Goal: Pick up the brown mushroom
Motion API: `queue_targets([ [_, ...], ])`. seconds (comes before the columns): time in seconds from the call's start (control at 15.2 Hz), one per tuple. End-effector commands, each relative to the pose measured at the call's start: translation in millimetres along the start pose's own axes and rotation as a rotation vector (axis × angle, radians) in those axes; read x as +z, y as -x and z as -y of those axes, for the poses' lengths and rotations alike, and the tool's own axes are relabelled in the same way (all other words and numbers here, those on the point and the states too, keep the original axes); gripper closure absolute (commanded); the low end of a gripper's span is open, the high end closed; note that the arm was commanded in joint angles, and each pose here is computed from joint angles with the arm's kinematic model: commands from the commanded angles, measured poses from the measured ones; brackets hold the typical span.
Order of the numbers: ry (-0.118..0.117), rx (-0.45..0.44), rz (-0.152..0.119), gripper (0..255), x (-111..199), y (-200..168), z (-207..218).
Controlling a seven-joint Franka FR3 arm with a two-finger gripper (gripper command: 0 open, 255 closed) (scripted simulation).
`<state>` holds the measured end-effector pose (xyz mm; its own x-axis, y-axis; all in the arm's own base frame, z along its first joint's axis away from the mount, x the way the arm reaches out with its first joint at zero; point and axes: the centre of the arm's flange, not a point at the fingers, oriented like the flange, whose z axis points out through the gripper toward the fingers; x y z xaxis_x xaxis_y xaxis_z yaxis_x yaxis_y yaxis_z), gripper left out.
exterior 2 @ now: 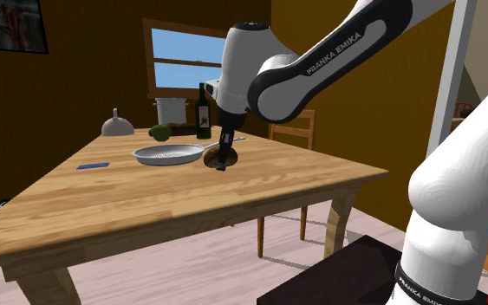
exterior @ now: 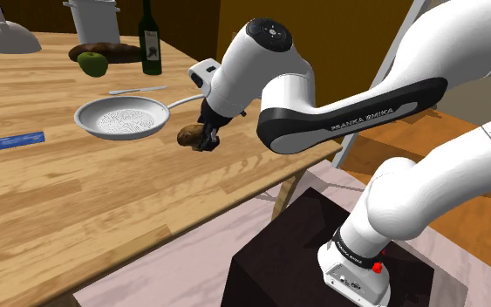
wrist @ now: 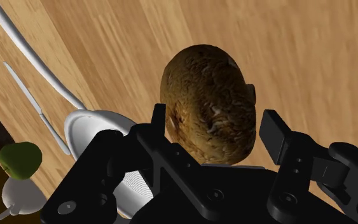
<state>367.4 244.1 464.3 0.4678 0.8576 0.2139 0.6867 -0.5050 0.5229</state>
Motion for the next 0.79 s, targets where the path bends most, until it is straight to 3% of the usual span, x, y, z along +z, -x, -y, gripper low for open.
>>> queue_targets([
  [0.0,-0.002,-0.001,0.002,255,1,0,1],
  [0.4,-0.002,-0.001,0.002,255,1,0,1],
  [0.73,-0.002,-0.001,0.002,255,-20,-5,-13],
])
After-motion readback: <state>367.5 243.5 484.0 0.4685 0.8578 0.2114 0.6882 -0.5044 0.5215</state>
